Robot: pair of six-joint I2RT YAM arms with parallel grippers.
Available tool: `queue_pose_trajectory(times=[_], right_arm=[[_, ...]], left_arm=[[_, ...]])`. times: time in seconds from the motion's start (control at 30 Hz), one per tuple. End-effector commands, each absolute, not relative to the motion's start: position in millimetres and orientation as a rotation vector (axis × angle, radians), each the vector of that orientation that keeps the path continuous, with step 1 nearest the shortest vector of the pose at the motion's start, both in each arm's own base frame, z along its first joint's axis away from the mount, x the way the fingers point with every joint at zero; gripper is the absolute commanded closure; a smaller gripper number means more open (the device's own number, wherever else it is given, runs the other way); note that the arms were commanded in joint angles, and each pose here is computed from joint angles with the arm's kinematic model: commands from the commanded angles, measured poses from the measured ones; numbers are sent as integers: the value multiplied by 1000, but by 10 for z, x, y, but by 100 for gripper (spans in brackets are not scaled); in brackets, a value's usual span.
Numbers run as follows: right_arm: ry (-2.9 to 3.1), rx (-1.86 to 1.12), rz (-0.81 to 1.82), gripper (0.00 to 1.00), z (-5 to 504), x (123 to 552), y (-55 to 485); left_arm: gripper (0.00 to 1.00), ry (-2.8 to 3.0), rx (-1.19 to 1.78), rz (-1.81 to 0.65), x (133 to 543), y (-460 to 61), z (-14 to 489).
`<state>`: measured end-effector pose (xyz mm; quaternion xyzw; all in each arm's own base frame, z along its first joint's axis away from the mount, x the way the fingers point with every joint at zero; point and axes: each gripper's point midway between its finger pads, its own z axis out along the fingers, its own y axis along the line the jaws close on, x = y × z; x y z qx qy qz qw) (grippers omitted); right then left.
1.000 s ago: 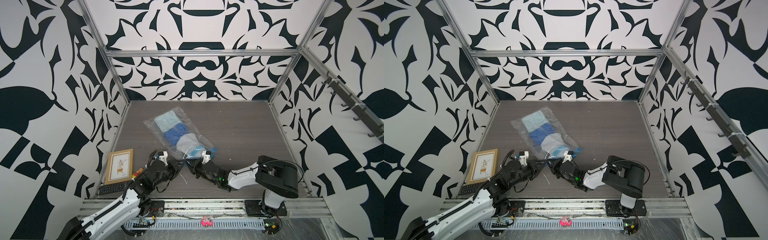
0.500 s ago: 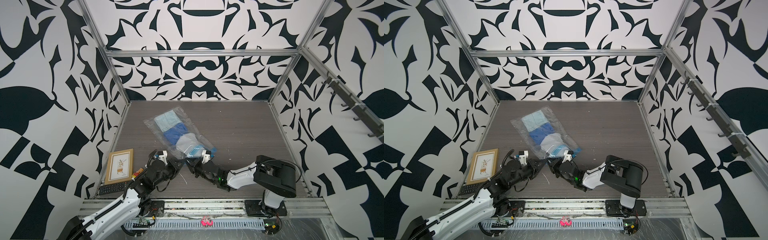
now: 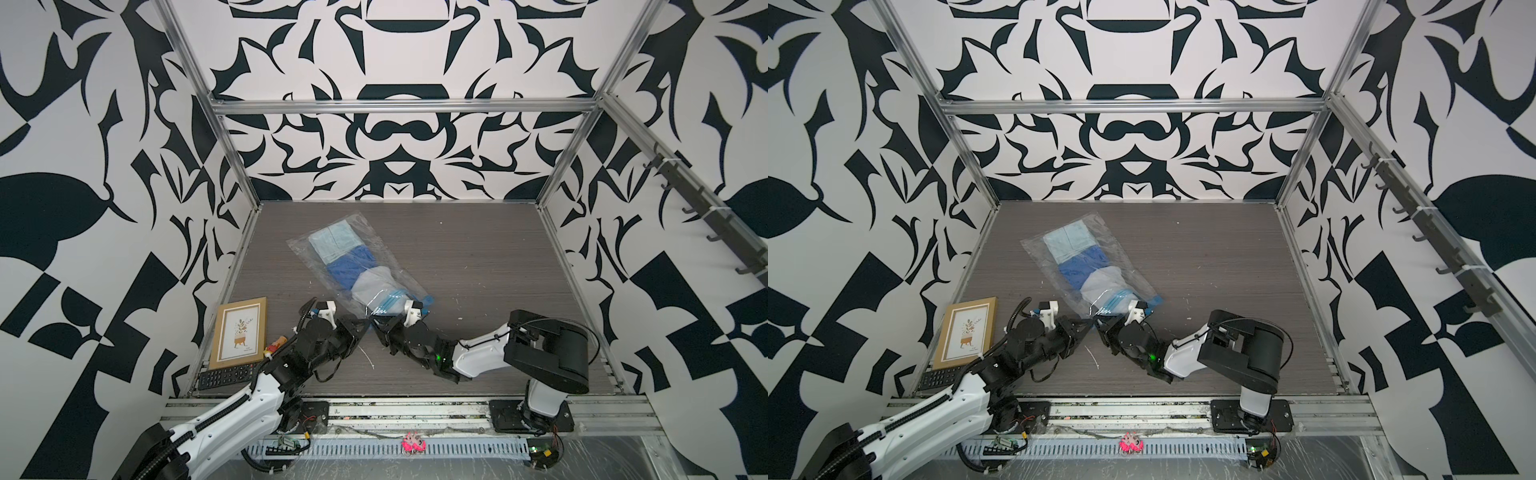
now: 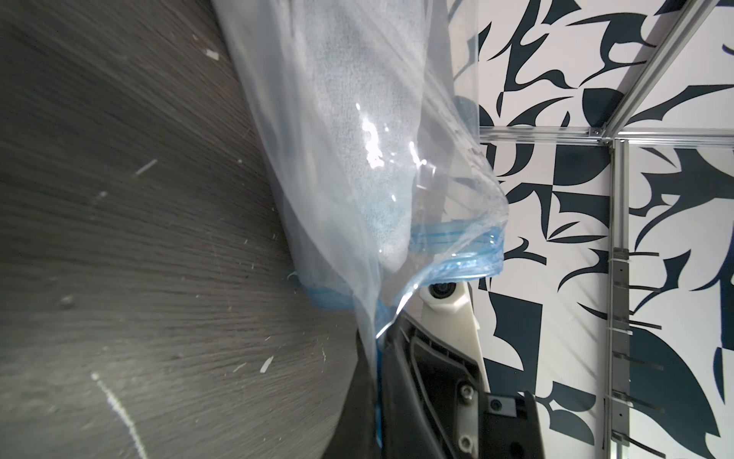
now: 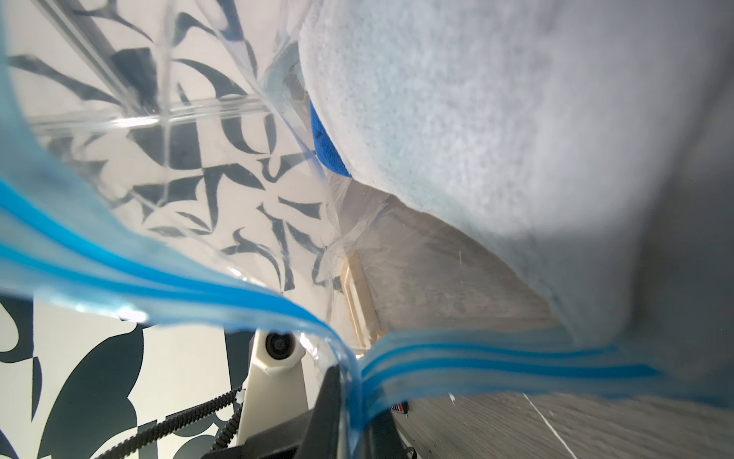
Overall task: Place the folded towel into the vacuum bag
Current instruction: Close the vacuum bag at the center of the board.
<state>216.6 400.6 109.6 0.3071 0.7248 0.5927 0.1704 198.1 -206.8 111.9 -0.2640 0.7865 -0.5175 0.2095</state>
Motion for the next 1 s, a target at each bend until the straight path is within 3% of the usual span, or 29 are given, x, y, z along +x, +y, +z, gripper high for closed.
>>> queue_pose_trajectory(times=[0.0, 0.07, 0.13, 0.2, 0.33, 0.47, 0.67, 0.97], right_arm=[[2017, 843, 1780, 100, 1306, 2144, 4139], [2007, 843, 1778, 95, 1315, 2150, 4119], [1996, 840, 1770, 74, 1327, 2157, 4083], [1992, 842, 1756, 62, 1330, 2160, 4039], [1991, 833, 1728, 54, 1356, 2156, 3971], [1982, 831, 1721, 54, 1380, 2152, 3924], [1962, 834, 1740, 72, 1413, 2153, 3908], [1952, 835, 1737, 89, 1427, 2166, 3906]], left_arm=[[99, 2088, -650, -1558, 2035, -2208, 1507], [100, 2094, -651, -1555, 2035, -2212, 1487], [100, 2097, -653, -1552, 2032, -2211, 1475], [100, 2095, -655, -1552, 2030, -2205, 1470], [100, 2093, -660, -1543, 2029, -2185, 1455], [100, 2096, -664, -1537, 2028, -2178, 1449], [100, 2102, -666, -1525, 2033, -2173, 1427], [100, 2105, -669, -1518, 2021, -2155, 1426]])
